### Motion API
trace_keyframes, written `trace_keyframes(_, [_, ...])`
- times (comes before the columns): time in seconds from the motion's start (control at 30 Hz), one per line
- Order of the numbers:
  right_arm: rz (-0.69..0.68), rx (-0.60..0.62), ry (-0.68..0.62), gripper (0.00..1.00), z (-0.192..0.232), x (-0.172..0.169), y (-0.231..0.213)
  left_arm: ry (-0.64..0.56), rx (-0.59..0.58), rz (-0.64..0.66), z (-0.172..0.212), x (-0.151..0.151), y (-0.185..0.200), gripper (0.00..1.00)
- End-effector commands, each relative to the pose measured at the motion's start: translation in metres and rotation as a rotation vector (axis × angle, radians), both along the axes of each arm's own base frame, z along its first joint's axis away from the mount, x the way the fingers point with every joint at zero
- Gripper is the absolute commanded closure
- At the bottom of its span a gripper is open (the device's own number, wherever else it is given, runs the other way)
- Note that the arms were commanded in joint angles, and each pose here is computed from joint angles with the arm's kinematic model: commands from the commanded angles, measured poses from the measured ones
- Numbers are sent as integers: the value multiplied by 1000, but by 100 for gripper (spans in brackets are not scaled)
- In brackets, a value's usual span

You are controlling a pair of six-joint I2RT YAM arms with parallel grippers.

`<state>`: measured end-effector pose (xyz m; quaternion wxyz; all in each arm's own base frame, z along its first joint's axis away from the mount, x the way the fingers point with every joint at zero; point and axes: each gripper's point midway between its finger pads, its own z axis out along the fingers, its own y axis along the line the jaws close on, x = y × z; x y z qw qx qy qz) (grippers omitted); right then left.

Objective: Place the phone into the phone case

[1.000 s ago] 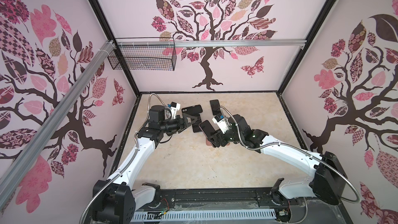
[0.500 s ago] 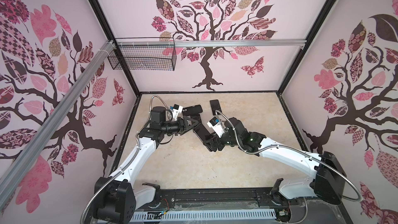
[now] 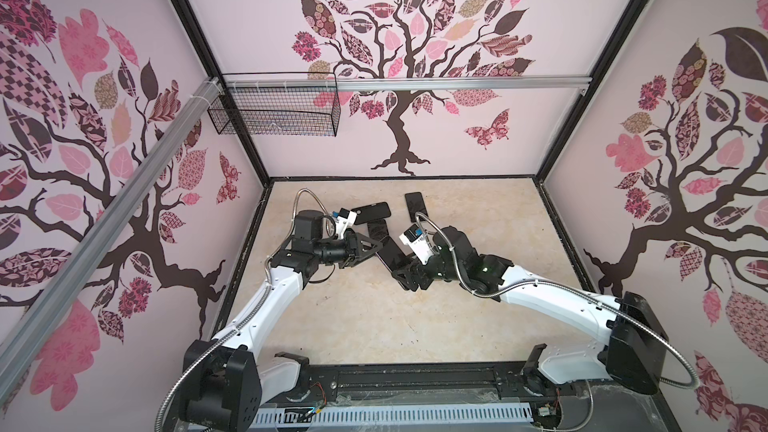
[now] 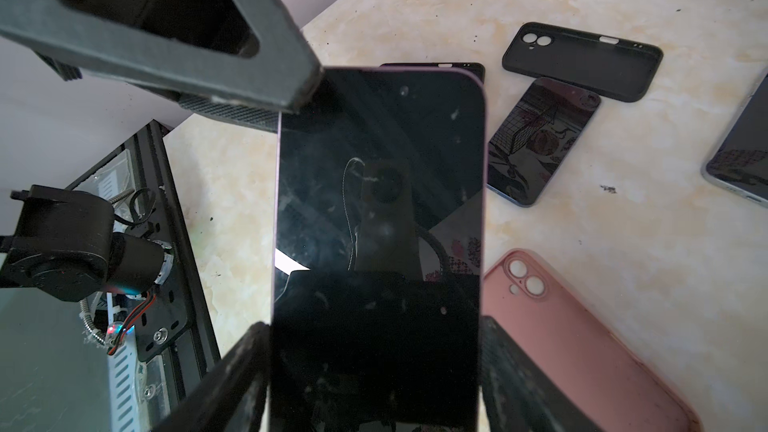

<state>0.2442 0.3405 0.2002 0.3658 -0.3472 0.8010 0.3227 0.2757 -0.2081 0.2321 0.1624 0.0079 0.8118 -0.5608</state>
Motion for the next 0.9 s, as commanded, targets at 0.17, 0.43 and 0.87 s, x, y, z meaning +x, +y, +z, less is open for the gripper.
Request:
trace_keyframes(0.17, [28,120,-136,84,63,1,9,4,-1,-26,-7,-8,-1,78])
trace_keyframes(0.43, [-2,124,-161,79,69,3,4,1,0,-20,-6,-8,0,99])
trace_keyframes(0.87, [-58,151,-186,5,83,-18,-33,-76,4,41,6,-1,4,100])
